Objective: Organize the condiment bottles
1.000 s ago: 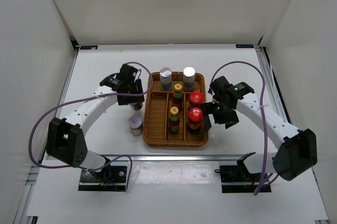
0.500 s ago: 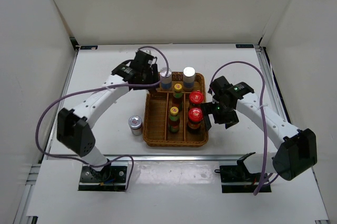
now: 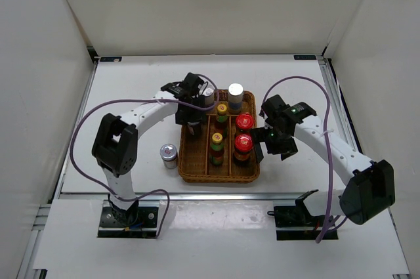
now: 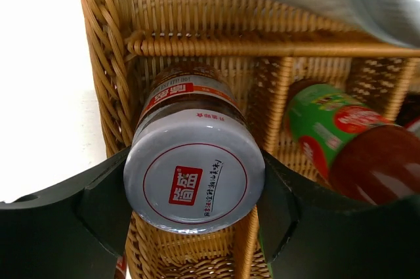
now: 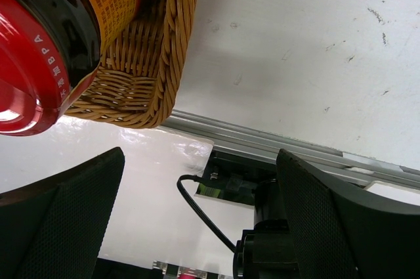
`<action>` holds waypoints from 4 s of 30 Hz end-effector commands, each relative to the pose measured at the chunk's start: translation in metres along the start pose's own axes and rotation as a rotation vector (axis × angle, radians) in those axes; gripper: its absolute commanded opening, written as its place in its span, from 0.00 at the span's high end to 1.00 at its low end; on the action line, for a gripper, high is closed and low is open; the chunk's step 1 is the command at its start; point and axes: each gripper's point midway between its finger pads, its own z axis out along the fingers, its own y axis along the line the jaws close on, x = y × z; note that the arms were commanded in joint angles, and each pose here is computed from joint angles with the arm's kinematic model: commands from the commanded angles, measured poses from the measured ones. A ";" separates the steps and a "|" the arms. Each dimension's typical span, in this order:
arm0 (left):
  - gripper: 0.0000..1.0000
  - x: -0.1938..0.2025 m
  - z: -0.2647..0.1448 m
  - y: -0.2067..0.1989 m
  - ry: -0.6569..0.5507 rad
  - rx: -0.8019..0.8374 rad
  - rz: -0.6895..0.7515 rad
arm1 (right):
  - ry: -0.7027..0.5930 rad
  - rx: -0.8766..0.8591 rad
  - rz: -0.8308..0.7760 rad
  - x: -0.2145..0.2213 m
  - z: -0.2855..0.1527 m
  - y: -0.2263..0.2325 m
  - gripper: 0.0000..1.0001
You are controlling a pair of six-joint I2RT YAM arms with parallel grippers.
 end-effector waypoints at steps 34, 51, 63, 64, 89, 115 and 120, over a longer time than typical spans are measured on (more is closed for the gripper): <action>0.00 0.132 -0.060 0.092 -0.018 0.003 -0.100 | 0.132 0.024 0.020 0.004 0.022 -0.003 0.00; 0.49 0.090 -0.056 0.082 -0.059 -0.045 -0.071 | 0.121 0.031 0.018 0.004 0.020 -0.004 0.00; 0.89 -0.009 -0.169 0.056 -0.448 0.023 -0.123 | 0.145 0.018 0.013 0.003 0.024 -0.001 0.00; 0.89 -0.011 -0.168 0.054 -0.446 0.022 -0.122 | 0.145 0.018 0.013 0.003 0.024 -0.001 0.00; 0.18 0.081 -0.040 -0.025 0.016 0.042 0.014 | 0.132 0.081 0.054 0.000 0.021 -0.014 0.00; 0.00 -0.044 -0.213 0.116 -0.655 -0.233 -0.117 | -0.547 0.115 -0.100 -0.117 -0.146 -0.012 0.00; 0.00 -0.047 -0.237 0.143 -0.730 -0.308 -0.164 | -0.631 0.151 -0.066 -0.149 -0.166 -0.012 0.00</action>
